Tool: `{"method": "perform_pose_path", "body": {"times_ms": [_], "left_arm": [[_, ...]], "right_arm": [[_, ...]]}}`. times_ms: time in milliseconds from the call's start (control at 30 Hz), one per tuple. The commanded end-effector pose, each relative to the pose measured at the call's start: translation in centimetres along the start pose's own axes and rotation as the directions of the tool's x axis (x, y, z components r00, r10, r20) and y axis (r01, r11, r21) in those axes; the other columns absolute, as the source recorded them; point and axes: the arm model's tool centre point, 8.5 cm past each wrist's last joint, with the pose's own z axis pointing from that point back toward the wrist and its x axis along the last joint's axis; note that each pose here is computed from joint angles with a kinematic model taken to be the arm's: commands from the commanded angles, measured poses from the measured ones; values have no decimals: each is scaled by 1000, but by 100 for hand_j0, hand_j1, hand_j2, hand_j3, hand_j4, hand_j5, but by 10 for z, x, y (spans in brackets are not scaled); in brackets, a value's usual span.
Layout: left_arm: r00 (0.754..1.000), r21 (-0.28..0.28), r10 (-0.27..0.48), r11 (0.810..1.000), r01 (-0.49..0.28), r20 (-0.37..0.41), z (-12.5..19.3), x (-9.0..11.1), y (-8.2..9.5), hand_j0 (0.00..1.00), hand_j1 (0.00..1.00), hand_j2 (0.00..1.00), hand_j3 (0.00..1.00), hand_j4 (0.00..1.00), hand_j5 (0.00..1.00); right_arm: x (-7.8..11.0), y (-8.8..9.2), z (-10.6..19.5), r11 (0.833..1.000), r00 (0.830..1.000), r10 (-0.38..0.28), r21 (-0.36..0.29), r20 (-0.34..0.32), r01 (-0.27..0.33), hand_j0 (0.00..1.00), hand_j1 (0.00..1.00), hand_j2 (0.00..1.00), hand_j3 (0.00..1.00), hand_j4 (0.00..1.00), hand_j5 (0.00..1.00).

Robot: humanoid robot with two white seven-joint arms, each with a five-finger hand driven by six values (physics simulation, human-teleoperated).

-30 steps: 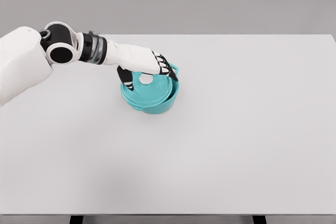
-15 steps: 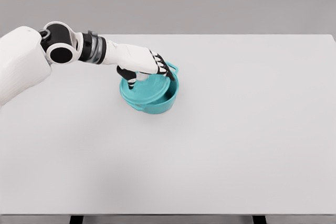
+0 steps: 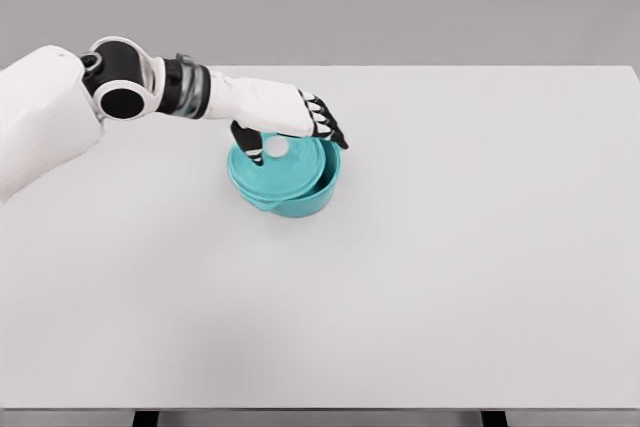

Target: Cover the pot with left arm

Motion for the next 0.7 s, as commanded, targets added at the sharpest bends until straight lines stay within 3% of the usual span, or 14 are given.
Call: {"method": "perform_pose_path", "body": {"times_ms": [0,67,133,200,267,300,333,367,433,467,533,667], "left_arm": [[1000,14,4,1000,-5,10,-2,2,4,100,100,100,100,100,100],[1000,26,-8,1000,8,19,-1,5,11,100,100,100,100,100,100],[998,91,-7,996,2,59,9,13,33,100,100,100,100,100,100],[997,130,-5,992,-4,73,21,17,43,100,100,100,100,100,100],[1000,135,1,991,-2,8,58,2,42,100,100,100,100,100,100],[998,125,14,992,-7,-55,85,-11,36,100,100,100,100,100,100],[984,112,52,993,-33,-171,136,-32,17,100,100,100,100,100,100],[977,109,61,993,-39,-205,152,-36,12,100,100,100,100,100,100],[936,78,103,994,-81,-337,217,-47,-18,100,100,100,100,100,100],[922,66,118,993,-101,-370,234,-47,-30,100,100,100,100,100,100],[906,41,166,986,-163,-390,242,-47,-61,100,100,100,100,100,100],[905,31,188,981,-191,-382,236,-47,-74,100,100,100,100,100,100]], "right_arm": [[1,-1,0,1000,1000,0,-1,1,0,100,100,100,100,100,100],[1,-1,0,1000,1000,0,-1,1,0,100,100,100,100,100,100],[1,-1,0,1000,1000,0,-1,1,0,100,100,100,100,100,100],[0,0,0,1000,1000,0,0,0,0,100,100,100,100,100,100],[0,0,0,1000,1000,0,0,0,0,100,100,100,100,100,100],[1,-1,0,1000,1000,0,-1,1,0,100,100,100,100,100,100],[1,-1,0,1000,1000,0,-1,1,0,100,100,100,100,100,100],[1,-1,0,1000,1000,0,-1,1,0,100,100,100,100,100,100],[1,-1,0,1000,1000,0,-1,1,0,100,100,100,100,100,100],[1,-1,0,1000,1000,0,-1,1,0,100,100,100,100,100,100],[1,-1,0,1000,1000,0,-1,1,0,100,100,100,100,100,100],[1,-1,0,1000,1000,0,-1,1,0,100,100,100,100,100,100]]}}
